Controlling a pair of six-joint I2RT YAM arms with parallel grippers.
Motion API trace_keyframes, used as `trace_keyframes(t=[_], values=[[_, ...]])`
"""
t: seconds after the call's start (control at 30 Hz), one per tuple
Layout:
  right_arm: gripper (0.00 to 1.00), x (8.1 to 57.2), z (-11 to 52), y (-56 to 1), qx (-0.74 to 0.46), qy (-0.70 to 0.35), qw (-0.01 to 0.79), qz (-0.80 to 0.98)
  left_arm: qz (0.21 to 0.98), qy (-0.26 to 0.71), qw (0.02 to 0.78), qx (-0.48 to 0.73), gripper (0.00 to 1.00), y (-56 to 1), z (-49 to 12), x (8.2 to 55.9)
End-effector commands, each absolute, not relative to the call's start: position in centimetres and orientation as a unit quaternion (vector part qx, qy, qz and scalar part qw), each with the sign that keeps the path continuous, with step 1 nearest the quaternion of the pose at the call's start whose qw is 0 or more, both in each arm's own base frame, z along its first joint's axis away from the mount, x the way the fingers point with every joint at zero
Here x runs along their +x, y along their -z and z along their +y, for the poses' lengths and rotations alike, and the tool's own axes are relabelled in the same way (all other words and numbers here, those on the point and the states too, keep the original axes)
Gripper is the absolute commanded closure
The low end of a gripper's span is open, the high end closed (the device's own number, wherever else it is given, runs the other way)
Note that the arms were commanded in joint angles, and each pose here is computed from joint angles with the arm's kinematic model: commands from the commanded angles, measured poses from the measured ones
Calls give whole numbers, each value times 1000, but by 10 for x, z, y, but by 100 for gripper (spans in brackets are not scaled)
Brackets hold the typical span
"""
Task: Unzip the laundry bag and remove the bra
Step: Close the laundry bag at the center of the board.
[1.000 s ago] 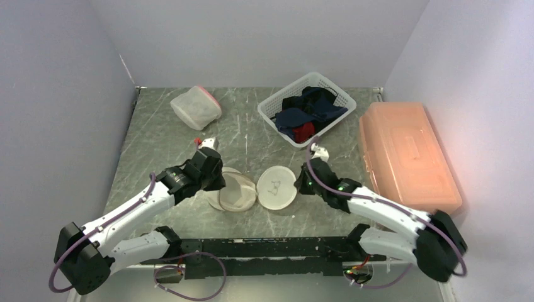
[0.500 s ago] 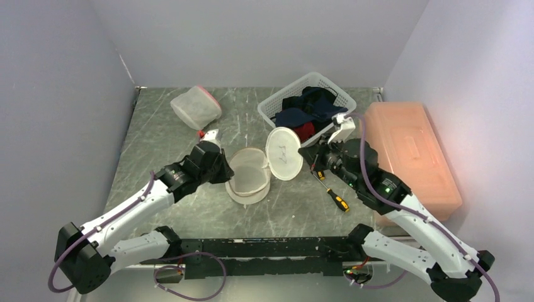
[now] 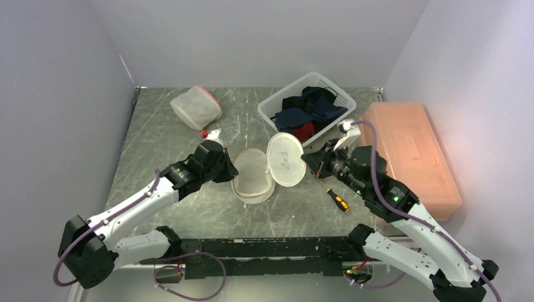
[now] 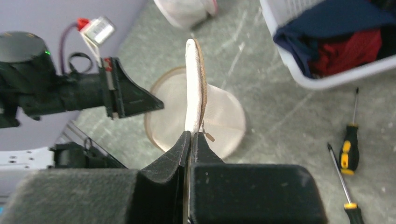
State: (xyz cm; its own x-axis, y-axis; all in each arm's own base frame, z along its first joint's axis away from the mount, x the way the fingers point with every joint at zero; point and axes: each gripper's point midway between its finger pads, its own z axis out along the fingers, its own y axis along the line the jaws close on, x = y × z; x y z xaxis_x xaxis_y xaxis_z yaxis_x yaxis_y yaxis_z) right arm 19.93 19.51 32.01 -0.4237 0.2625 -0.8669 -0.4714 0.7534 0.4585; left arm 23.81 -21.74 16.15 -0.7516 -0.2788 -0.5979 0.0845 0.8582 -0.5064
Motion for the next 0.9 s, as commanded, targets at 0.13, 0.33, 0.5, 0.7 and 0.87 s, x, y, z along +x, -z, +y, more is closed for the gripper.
trace_keyframes(t=[0.13,0.33,0.5,0.7,0.87], values=[[100,208,191,-280,-21,-319,507,801,908,239,340,-50,70,-149,-213,236],[100,212,191,-270,3,-310,494,812,908,209,360,-45,8,-168,-199,239],[100,217,183,-270,41,-293,490,820,882,243,403,3,6,-204,-208,235],[100,221,183,-272,79,-289,473,828,815,294,481,134,6,-241,-260,213],[100,221,185,-273,91,-289,461,834,787,263,511,225,6,-254,-295,199]])
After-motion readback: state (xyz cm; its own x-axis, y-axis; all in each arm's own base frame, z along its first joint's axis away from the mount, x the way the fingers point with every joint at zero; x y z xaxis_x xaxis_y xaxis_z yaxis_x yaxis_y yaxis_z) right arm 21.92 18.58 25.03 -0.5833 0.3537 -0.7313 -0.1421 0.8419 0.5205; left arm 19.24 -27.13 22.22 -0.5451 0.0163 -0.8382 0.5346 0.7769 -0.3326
